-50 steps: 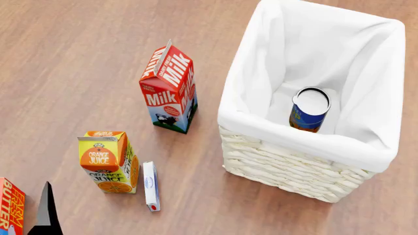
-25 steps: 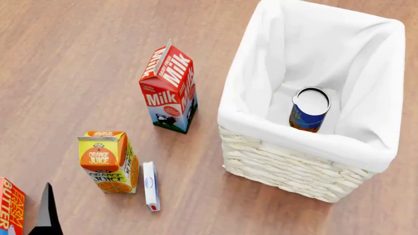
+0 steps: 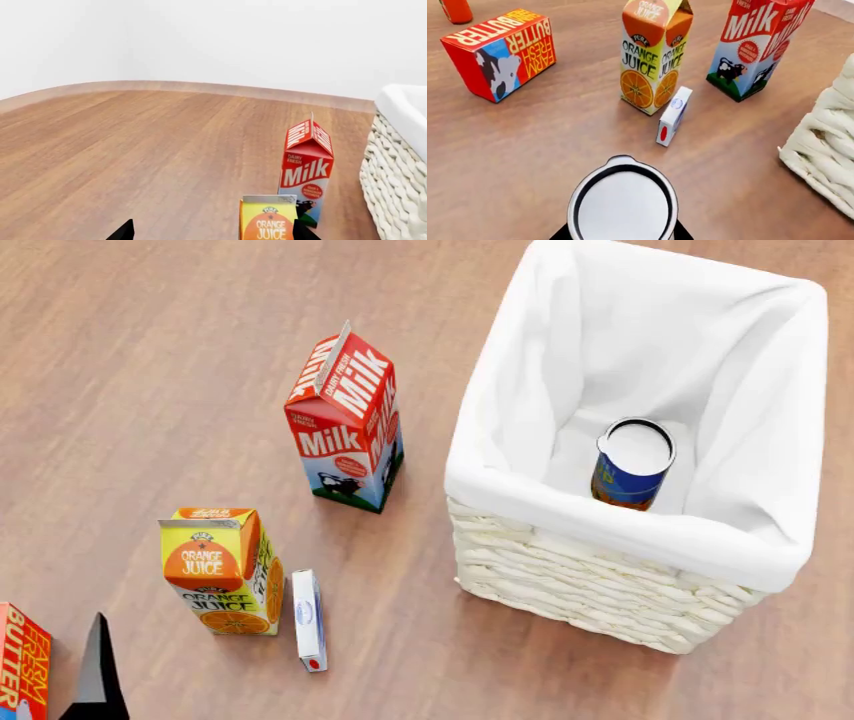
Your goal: Pick up the alphabet soup and the tomato sauce, and put them in the basket.
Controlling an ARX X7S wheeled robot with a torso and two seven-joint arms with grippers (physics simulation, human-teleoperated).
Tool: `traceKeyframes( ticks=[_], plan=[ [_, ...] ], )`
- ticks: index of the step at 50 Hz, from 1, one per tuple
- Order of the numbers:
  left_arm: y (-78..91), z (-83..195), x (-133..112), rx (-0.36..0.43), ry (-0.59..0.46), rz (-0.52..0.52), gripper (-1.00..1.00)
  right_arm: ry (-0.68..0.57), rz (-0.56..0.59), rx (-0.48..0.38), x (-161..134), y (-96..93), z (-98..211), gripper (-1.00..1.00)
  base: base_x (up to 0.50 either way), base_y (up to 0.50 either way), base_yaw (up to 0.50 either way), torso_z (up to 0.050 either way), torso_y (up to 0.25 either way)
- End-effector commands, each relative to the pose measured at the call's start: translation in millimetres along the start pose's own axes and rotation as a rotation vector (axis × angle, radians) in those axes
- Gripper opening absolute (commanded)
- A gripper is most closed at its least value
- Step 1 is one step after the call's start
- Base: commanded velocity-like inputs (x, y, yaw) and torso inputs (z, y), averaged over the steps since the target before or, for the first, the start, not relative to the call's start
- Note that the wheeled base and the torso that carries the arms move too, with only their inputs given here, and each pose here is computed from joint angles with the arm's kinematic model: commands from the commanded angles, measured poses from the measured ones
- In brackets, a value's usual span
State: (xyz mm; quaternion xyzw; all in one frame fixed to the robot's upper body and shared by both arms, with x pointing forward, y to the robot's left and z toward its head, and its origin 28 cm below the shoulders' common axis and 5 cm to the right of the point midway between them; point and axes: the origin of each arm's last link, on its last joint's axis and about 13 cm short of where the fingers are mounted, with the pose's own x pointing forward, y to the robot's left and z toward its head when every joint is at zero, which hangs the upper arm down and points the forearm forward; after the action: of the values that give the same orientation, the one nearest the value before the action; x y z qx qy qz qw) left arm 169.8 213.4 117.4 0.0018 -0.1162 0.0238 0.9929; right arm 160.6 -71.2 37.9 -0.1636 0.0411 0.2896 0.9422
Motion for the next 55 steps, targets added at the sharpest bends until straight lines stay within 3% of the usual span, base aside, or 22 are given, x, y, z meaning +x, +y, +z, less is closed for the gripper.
traceKeyframes(
  ticks=[1, 13, 33, 55],
  plan=[
    [-0.5, 1, 3, -0.044, 0.003, -0.031, 1.00, -0.057, -0.094, -0.016, -19, -15.4, 12, -1.00, 0.00, 0.00, 0.00, 0.000, 0.000],
    [-1.0, -1, 3, -0.043, 0.006, -0.034, 1.00, -0.077, -0.216, 0.022, -38, -32.8, 17, -1.00, 0.00, 0.00, 0.00, 0.000, 0.000],
    [-1.6, -2, 2, -0.035, 0.009, -0.036, 1.00, -0.159, -0.428, 0.016, -74, -74.2, 54, -1.00, 0.00, 0.00, 0.00, 0.000, 0.000],
    [-2.8, -4, 2, -0.033, 0.014, -0.040, 1.00, -0.247, -0.511, -0.032, -105, -91.2, 96, -1.00, 0.00, 0.00, 0.00, 0.000, 0.000]
  ],
)
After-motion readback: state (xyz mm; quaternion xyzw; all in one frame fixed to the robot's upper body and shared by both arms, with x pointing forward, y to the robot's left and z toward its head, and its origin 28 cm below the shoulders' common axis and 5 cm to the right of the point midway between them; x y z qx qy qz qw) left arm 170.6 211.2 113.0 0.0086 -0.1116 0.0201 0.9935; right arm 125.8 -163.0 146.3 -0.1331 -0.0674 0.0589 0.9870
